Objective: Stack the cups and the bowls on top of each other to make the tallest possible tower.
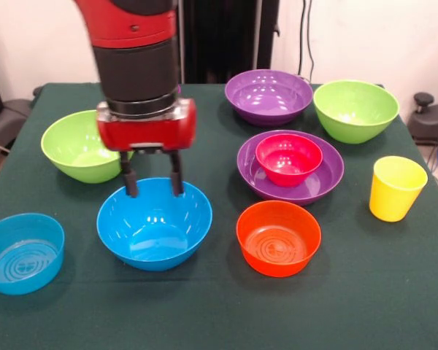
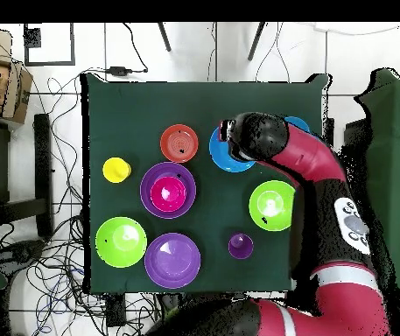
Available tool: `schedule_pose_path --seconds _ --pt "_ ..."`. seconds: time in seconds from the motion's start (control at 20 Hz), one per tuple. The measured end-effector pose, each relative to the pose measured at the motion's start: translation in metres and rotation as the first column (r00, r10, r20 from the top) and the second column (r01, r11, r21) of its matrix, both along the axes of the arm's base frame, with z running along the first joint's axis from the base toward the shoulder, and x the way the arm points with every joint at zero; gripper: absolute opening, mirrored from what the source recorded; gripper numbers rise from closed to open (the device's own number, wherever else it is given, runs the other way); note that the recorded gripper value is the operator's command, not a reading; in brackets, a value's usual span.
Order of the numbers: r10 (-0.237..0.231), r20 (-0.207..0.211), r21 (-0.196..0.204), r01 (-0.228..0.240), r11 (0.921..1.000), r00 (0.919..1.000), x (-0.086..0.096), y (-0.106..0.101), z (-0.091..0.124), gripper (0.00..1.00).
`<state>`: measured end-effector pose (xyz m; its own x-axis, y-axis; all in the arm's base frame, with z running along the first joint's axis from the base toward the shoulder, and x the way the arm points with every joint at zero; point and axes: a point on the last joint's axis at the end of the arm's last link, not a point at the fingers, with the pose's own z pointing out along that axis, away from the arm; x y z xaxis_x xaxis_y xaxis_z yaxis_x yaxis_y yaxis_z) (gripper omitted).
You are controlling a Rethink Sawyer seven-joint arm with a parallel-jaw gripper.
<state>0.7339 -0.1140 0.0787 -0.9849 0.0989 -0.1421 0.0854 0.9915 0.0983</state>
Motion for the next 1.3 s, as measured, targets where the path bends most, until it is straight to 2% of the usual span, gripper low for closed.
schedule_pose_path --seconds 0.2,0.4,1.0,1.3 --pt "-0.011 -0.014 -0.010 0.011 0.9999 0.9998 -0.008 -0.021 -0.009 1.00" --pt "-0.006 -0.030 -0.019 0.005 0.9998 0.9995 -0.016 -0.030 -0.020 1.00" --pt "0.048 -0.064 -0.019 -0.049 0.9986 0.9968 -0.028 -0.018 -0.047 1.00" --pt "0.048 -0.062 -0.011 -0.049 0.9988 0.9969 -0.030 -0.025 -0.049 1.00"
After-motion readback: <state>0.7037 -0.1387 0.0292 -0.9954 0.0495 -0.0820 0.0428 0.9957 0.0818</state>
